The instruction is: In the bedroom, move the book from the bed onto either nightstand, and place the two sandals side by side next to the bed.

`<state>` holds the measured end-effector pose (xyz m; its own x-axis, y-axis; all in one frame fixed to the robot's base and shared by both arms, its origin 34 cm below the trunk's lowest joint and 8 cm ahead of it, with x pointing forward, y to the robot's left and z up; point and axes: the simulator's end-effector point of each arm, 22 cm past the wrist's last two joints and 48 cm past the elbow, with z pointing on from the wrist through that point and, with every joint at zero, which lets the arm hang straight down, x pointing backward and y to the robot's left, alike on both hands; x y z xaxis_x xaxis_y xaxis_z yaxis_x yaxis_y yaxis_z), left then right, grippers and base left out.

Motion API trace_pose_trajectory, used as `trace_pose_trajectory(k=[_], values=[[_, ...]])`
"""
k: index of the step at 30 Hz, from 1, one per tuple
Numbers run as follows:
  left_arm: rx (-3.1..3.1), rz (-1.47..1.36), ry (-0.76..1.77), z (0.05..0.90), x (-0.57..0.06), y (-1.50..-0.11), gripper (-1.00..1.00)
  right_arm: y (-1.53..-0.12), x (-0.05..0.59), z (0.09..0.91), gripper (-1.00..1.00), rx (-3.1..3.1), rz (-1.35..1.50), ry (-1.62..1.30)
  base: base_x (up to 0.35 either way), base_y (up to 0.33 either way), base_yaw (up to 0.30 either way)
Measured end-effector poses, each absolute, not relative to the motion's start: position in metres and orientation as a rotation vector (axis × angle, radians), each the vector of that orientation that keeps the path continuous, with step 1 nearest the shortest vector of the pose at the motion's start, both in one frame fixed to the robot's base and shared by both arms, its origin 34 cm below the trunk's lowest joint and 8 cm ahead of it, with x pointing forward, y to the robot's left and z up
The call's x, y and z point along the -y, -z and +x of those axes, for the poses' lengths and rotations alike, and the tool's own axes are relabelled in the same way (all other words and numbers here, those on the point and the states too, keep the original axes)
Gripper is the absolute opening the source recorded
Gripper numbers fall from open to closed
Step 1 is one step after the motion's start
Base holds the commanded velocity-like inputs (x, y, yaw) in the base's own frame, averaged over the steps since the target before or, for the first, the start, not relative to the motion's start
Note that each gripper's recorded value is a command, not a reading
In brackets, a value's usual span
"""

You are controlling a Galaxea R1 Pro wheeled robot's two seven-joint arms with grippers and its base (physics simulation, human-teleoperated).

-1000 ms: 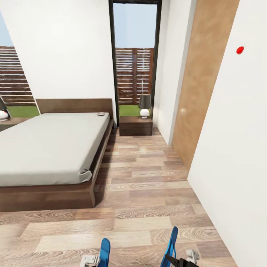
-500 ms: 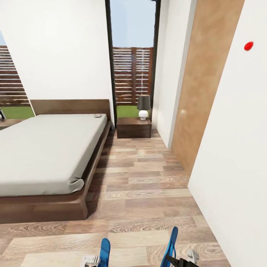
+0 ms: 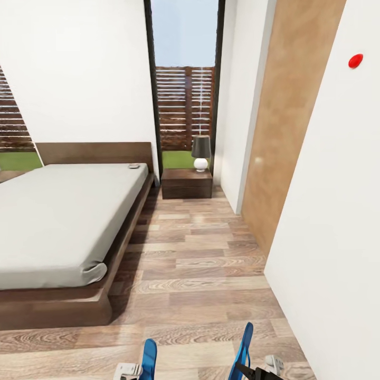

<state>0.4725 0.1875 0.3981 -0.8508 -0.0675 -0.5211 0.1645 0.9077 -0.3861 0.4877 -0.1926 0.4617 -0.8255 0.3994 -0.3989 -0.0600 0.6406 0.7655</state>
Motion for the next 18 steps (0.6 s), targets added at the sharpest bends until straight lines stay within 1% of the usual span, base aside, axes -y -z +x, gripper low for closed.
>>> trace_pose_trajectory(k=[18], values=[[-2.545,0.065,0.578,0.4663,-0.1875,-0.3911,-1.00,-0.4542,0.1927,0.4825,-1.00,-2.332,0.275,-1.108,0.001,-0.001,0.000]])
